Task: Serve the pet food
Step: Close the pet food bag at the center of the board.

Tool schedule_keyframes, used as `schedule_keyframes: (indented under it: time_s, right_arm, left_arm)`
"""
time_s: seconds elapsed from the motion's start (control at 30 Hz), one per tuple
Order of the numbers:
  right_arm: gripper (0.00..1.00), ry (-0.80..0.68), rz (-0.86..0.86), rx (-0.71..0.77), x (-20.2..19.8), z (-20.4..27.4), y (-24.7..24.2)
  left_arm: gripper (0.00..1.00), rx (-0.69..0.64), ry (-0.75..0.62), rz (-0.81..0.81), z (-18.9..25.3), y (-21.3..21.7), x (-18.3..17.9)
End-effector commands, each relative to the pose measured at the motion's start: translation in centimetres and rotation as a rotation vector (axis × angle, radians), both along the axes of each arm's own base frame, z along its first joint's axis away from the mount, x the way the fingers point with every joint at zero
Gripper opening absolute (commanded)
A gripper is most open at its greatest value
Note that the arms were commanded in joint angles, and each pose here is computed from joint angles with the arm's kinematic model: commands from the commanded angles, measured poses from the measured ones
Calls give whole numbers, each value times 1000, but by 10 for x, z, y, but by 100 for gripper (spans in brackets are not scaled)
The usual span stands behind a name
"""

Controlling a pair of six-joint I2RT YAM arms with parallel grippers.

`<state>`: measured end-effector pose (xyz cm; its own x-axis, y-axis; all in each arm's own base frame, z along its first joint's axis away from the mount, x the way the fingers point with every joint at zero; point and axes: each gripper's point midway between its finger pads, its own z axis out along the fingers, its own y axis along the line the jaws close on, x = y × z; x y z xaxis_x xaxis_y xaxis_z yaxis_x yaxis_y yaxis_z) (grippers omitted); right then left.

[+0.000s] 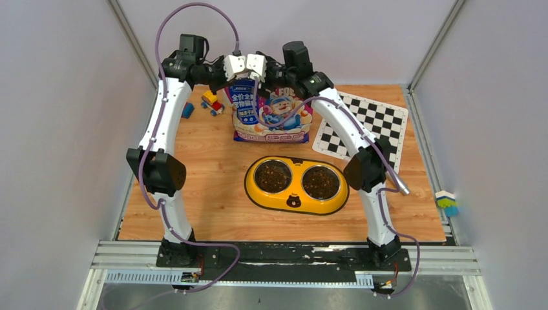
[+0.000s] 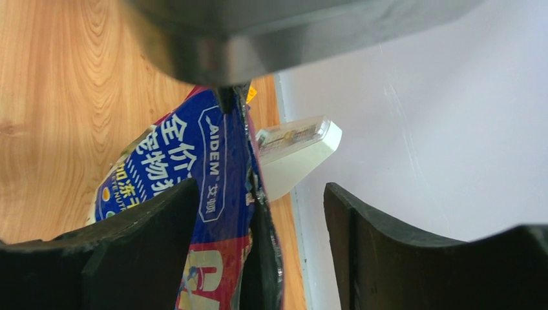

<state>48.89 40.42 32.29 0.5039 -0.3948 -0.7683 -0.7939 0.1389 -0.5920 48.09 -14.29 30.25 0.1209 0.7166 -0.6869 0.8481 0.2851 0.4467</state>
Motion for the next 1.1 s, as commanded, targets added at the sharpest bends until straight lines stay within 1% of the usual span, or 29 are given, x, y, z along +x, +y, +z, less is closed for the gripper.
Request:
schedule_keyframes:
  time_s: [0.0,0.1,0.13,0.17,0.33,0.4,0.5,0.63,0.67,0.77,0.9,0.93,0.97,1.07]
  right_arm:
    - [70,-100,8,27,-4,17,25]
    - [66,-120,-15,24,-1,14,30]
    - [64,-125,-22,23,0,13,31]
    - [60,-132,-29,21,1,12,33]
    - [50,-144,-31,11,0,8,40]
    - [51,-140,-33,6,-1,5,41]
    - [56,-119,-14,-5,-7,-1,44]
    - [52,-108,-13,-23,-8,-10,46]
    - [48,-109,-20,-25,-6,-11,45]
    - [26,-121,-54,-24,1,-10,44]
    - [9,-129,-93,-27,7,-11,41]
    - [4,-128,-102,-27,8,-11,40]
    - [0,-126,-117,-26,10,-11,39]
    - [0,-126,-185,-17,18,-9,32]
  left_arm:
    - [0,-12,-50,14,19,7,2]
    - [0,-26,-56,24,26,10,-1]
    - [0,-33,-64,23,30,10,-2]
    - [0,-37,-64,24,31,9,-3]
    - [0,-61,-85,34,43,9,-5]
    - [0,-75,-86,45,45,8,-4]
    - [0,-95,-96,60,51,8,-2]
    - [0,-120,-111,64,58,6,-1]
    - [0,-124,-111,63,59,6,-1]
    - [0,-129,-112,59,61,5,-3]
    - [0,-138,-112,57,64,4,-6]
    - [0,-139,-109,58,64,4,-6]
    - [0,-139,-112,59,66,4,-7]
    - [0,-143,-114,67,68,5,-7]
